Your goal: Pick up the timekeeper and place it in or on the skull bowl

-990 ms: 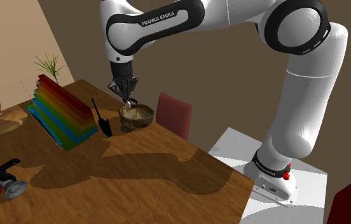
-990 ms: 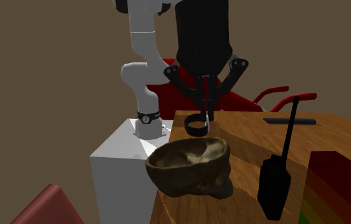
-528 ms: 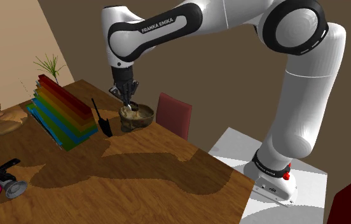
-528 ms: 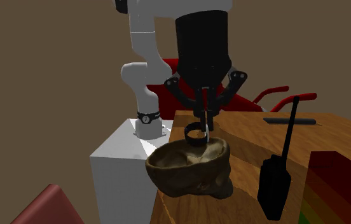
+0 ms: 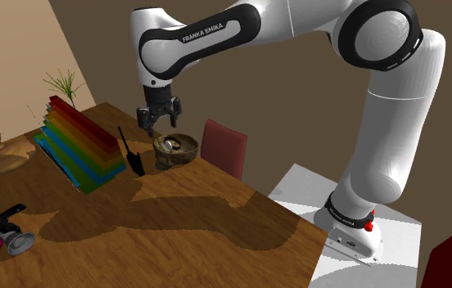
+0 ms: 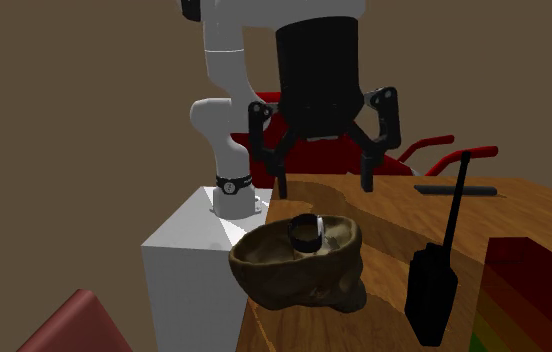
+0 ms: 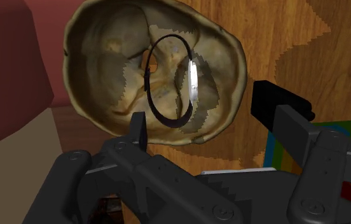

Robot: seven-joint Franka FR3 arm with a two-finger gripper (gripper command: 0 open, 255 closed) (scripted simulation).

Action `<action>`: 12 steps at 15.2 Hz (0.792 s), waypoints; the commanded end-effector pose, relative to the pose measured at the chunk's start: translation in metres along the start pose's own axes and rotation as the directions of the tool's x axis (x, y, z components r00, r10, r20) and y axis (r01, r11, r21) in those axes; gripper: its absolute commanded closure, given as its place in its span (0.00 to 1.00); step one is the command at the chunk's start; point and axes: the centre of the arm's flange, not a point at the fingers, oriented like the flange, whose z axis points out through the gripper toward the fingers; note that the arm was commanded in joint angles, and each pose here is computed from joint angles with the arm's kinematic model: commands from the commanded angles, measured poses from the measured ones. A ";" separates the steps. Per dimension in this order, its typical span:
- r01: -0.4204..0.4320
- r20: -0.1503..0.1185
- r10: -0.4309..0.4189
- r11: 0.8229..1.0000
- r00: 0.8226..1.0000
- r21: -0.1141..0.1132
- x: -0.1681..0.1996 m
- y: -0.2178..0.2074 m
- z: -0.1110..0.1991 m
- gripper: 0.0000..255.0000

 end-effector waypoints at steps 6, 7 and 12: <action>0.000 0.000 0.000 1.000 1.000 0.000 0.000 0.000 -0.050 0.00; 0.000 0.000 0.000 1.000 1.000 0.000 0.000 0.000 -0.050 0.00; 0.000 0.000 0.000 1.000 1.000 0.000 0.000 0.000 -0.050 0.00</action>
